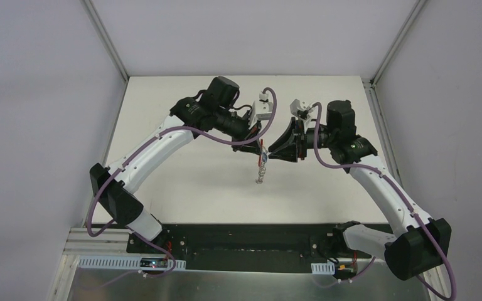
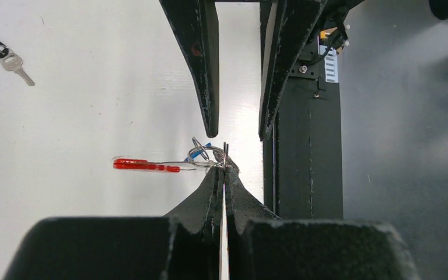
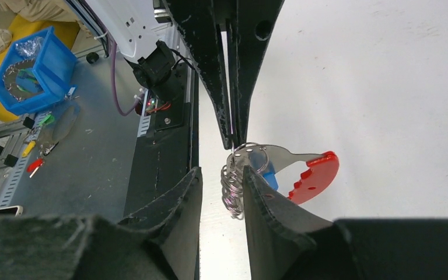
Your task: Put the keys on the keyring
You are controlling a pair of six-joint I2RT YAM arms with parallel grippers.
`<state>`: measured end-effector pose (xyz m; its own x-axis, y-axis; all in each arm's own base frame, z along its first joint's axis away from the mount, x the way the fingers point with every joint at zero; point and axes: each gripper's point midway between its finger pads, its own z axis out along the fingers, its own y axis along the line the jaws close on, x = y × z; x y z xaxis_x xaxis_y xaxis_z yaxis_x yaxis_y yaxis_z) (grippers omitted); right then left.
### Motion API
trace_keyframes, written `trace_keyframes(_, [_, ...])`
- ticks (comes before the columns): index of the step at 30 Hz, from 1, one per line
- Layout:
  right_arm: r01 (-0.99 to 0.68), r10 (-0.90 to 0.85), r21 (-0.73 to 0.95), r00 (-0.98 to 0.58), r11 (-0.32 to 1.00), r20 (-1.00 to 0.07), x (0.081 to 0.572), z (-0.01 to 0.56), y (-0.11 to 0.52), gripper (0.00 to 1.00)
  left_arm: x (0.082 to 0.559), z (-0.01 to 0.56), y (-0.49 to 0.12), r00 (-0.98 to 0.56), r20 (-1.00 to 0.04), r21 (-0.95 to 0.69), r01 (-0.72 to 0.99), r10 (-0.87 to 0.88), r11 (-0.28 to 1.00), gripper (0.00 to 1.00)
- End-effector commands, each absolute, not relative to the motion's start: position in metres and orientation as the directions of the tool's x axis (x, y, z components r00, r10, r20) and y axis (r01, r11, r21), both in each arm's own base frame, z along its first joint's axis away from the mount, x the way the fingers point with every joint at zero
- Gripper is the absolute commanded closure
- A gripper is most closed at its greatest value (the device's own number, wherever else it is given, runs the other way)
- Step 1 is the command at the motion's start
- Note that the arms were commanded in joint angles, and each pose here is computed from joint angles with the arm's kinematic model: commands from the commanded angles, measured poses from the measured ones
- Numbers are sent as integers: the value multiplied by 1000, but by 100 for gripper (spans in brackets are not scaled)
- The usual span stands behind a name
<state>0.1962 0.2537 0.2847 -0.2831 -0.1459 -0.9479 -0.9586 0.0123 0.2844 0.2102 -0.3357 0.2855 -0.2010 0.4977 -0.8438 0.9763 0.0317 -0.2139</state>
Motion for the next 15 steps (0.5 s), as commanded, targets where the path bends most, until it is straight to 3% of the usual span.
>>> trace_keyframes(1, [-981, -130, 191, -186, -26, -974, 188, 304, 255, 66, 204, 308, -351, -199, -883, -236, 971, 425, -36, 100])
trace_keyframes(8, [-982, -131, 188, -184, -18, -974, 188, 304, 255, 68, 204, 312, -355, -218, -887, -255, 966, 406, -39, 100])
trace_keyframes(15, [-979, -127, 203, -197, -33, -972, 187, 306, 256, 82, 206, 309, -356, -226, -882, -261, 965, 413, -29, 100])
